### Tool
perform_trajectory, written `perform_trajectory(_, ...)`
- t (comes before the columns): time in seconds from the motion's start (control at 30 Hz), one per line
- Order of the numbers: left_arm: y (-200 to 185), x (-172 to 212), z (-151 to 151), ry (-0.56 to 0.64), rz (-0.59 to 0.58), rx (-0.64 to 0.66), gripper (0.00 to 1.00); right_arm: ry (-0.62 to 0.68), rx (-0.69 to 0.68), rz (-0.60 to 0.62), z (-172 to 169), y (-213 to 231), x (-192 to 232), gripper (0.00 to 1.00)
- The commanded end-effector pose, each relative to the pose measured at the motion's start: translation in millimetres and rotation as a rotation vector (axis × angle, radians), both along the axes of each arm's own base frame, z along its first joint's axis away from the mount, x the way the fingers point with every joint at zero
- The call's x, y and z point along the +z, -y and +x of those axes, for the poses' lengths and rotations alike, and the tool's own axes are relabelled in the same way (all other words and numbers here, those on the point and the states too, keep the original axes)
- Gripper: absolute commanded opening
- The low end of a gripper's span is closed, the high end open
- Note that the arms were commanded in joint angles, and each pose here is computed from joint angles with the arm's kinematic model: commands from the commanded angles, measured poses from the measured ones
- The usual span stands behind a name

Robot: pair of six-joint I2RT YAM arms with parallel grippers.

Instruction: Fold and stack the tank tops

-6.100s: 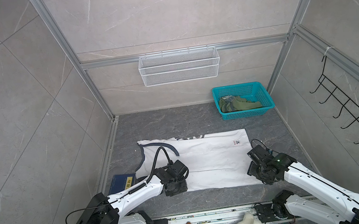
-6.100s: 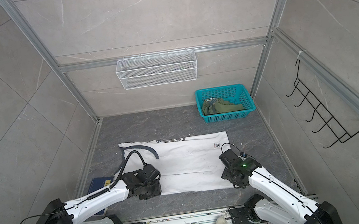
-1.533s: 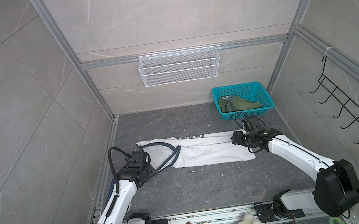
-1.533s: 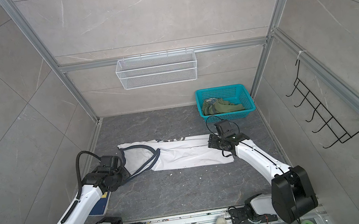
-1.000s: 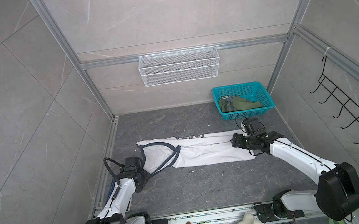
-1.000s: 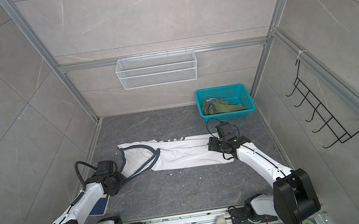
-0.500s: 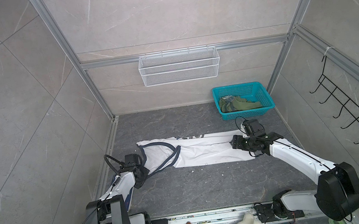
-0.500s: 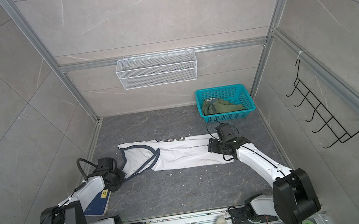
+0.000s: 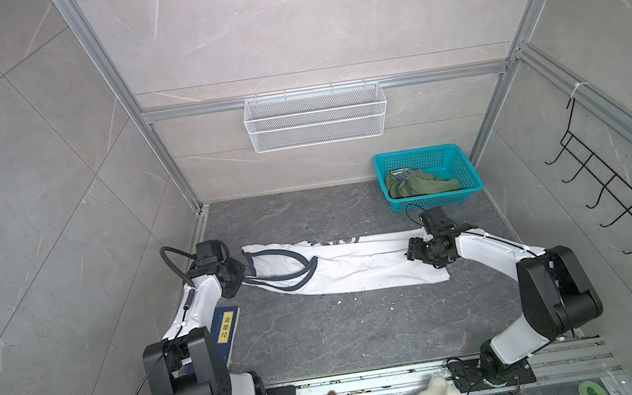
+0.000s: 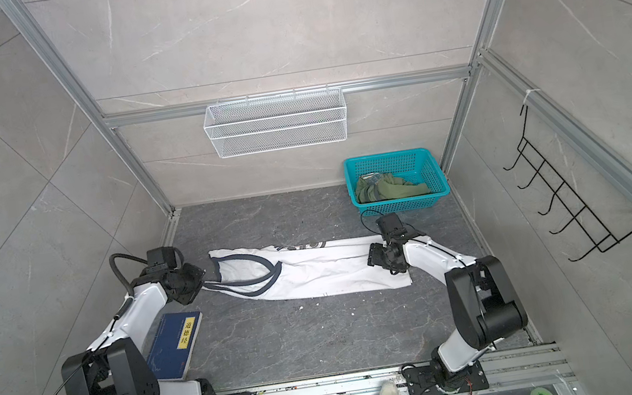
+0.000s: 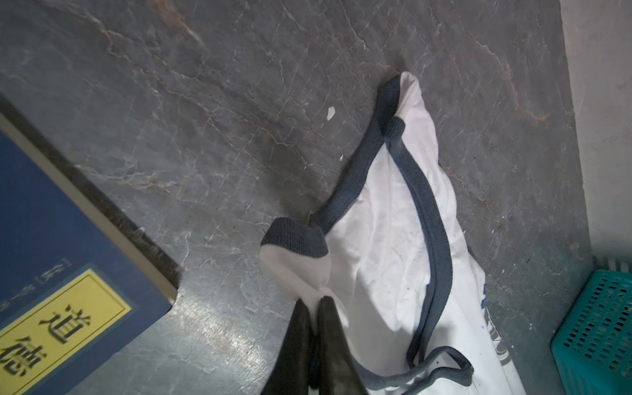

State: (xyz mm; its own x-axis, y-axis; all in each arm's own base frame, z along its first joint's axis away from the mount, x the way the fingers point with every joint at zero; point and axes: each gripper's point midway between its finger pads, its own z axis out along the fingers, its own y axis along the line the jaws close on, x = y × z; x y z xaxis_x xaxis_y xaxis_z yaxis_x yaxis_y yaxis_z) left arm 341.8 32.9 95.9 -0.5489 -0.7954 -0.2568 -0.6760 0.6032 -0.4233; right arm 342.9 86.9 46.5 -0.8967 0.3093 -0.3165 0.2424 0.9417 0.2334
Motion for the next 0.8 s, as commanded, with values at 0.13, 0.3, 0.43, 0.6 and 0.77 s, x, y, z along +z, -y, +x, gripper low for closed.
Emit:
perform_trajectory(0.13, -4, -23, -7, -0.087, -0.086, 0.008, 0.00, -0.072, -0.065, -0.056, 2, 13, -23, 0.73)
perform_trajectory(0.3, -18, -40, -19, -0.115, -0.121, 0.078, 0.00, -0.111, -0.146, -0.080, -2, 36, -34, 0.73)
perform_trajectory(0.43, -27, -56, -31, -0.135, -0.141, 0.126, 0.00, -0.126, -0.206, -0.087, -4, 52, -40, 0.73)
perform_trajectory(0.6, -30, -64, -34, -0.141, -0.149, 0.136, 0.00, -0.098, -0.181, -0.029, 1, 45, -36, 0.73)
perform_trajectory(0.77, -27, -49, -24, -0.091, -0.146, 0.098, 0.13, -0.049, -0.133, 0.025, 7, 34, -17, 0.73)
